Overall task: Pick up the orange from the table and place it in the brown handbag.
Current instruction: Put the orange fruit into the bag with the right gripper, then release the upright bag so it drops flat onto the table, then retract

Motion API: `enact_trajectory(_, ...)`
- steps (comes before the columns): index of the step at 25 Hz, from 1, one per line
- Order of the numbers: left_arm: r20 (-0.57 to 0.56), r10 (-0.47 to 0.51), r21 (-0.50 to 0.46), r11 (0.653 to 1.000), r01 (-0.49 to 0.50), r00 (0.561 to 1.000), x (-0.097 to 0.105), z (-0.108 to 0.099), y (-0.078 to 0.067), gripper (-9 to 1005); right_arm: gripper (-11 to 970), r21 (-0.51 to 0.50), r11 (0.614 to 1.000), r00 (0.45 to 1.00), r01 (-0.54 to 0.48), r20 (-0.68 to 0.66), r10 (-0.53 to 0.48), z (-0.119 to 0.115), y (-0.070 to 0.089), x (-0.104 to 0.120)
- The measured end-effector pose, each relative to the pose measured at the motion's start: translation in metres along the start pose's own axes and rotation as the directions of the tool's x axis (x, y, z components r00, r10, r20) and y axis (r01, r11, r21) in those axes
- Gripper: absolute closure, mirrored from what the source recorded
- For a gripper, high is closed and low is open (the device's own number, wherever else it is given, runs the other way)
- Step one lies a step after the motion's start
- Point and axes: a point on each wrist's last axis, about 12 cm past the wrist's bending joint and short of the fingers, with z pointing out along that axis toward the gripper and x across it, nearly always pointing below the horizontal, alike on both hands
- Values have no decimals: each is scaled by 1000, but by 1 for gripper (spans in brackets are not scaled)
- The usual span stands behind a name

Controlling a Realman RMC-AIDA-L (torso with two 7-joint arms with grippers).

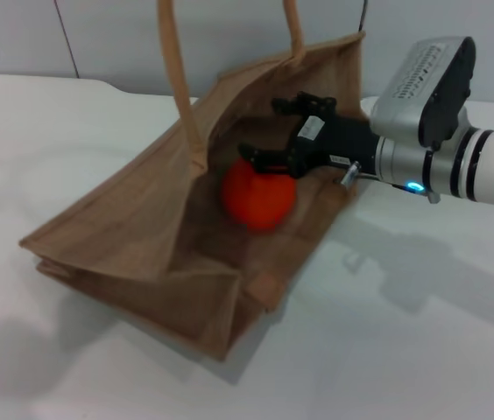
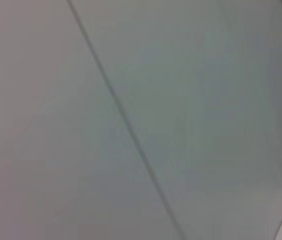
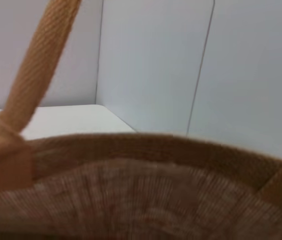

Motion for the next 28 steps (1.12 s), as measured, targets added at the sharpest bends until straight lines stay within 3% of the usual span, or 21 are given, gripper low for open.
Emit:
enact_trajectory(3,-31,-9,-43,999,8,999,11,-7,4,888,91,20,1000,1000,-20,-8,20,-7,-4,7)
enact_trajectory(10,-49,-55,-137,989,48,997,26,-24,14,888,65,111,987,993,-115,-10,117,-44,-22,35)
enact_trajectory(18,-60,-108,-202,975,94,992,43,-31,20,881,65,180,969,985,-168,-5,171,-72,-36,50)
enact_trajectory(28,-60,-203,-208,960,187,977,67,-31,19,869,65,318,909,963,-268,90,253,-105,-56,62)
